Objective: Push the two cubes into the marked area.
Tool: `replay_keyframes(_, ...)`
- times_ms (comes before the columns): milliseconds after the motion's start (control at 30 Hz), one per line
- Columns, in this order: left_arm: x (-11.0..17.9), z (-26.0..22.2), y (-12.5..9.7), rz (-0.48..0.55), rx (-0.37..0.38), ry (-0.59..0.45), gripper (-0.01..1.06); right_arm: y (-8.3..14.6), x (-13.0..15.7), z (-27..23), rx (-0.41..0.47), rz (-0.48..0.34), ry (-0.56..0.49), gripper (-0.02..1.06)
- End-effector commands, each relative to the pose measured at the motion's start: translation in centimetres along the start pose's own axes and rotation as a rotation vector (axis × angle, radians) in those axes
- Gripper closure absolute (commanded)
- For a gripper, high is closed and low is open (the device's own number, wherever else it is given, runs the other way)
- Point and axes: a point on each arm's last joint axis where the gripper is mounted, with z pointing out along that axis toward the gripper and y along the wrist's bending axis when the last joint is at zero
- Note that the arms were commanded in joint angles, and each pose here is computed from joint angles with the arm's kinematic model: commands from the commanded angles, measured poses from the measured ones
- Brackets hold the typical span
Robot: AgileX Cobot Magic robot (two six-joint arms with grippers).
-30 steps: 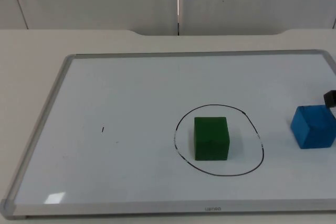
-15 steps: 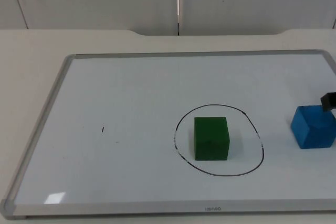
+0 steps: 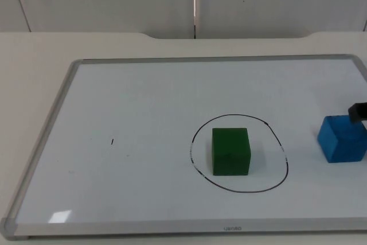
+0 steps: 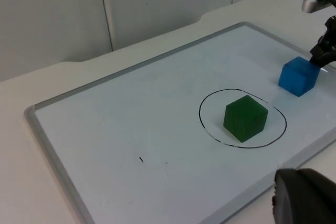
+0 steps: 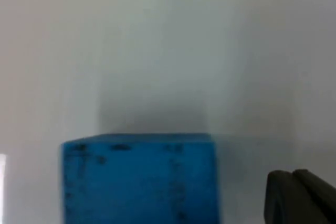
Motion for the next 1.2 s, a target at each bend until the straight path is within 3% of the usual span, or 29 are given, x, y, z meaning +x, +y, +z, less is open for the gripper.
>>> replay_keyframes(0, 0.0, 0.0, 0.1, 0.001, -0.005, -0.018, 1.05, 0.7, -0.1, 0.0, -0.012, -0.021, -0.013, 1.04)
replay_keyframes(1167, 0.0, 0.0, 0.1, 0.000, -0.003, -0.014, 1.05, 2.4, -0.1, 0.0, -0.039, -0.026, -0.033, 1.04)
